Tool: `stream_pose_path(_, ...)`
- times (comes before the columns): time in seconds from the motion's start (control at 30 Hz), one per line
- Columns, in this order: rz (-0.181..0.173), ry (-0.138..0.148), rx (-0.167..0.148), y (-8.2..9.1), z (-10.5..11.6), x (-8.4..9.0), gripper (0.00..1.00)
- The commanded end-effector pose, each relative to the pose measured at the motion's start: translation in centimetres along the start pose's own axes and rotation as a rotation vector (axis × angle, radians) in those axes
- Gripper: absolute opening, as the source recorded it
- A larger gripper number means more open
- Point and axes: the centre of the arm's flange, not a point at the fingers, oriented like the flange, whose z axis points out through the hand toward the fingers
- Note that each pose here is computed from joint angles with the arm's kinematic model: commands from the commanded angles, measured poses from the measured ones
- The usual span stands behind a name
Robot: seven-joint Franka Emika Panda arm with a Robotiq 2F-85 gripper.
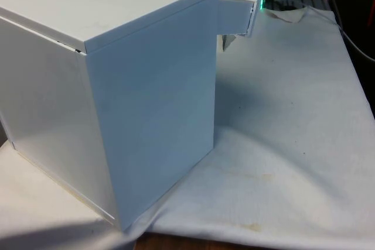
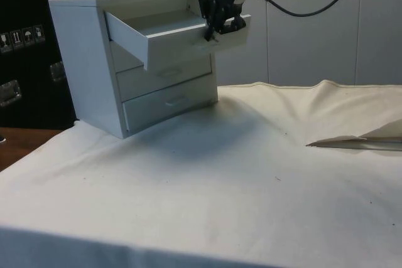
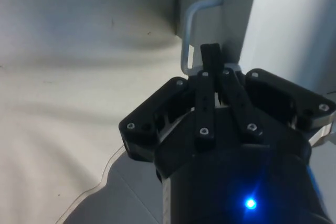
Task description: Open the drawer, then close it.
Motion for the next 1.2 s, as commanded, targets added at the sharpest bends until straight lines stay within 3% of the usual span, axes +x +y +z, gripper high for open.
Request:
stream_pose_path(0.0,0.000,-0.001,-0.032,0.7,-0.3,-0.1,0.00)
stream_pose_path(0.2,0.006,-0.013,-0.053,0.8,-0.4,-0.1,0.00)
stream_pose_path(0.23,0.005,-0.008,-0.024,0.0,-0.1,0.0,0.00)
stream_pose_path(0.27,0.007,-0.014,-0.057,0.9,-0.4,-0.1,0.00)
stream_pose_path(0.47,0.011,-0.023,-0.080,0.9,-0.4,-0.1,0.00)
stream_pose_path(0.5,0.010,-0.020,-0.048,0.1,-0.1,0.0,0.00)
stream_pose_path(0.53,0.011,-0.024,-0.087,0.9,-0.5,-0.1,0.00)
stream_pose_path(0.73,0.015,-0.033,-0.109,0.9,-0.5,-0.2,0.00)
stream_pose_path(0.77,0.015,-0.029,-0.079,0.2,-0.1,-0.1,0.00)
stream_pose_path(0.8,0.016,-0.035,-0.112,0.9,-0.4,-0.2,0.00)
stream_pose_path(0.83,0.017,-0.037,-0.119,0.9,-0.4,-0.2,0.00)
stream_pose_path(1.03,0.021,-0.048,-0.147,1.2,-0.3,-0.4,0.00)
stream_pose_path(1.07,0.021,-0.047,-0.119,0.5,-0.1,-0.3,0.00)
stream_pose_path(1.1,0.021,-0.048,-0.147,1.2,-0.3,-0.4,0.00)
stream_pose_path(1.17,0.025,-0.051,-0.158,1.4,-0.2,-0.5,0.00)
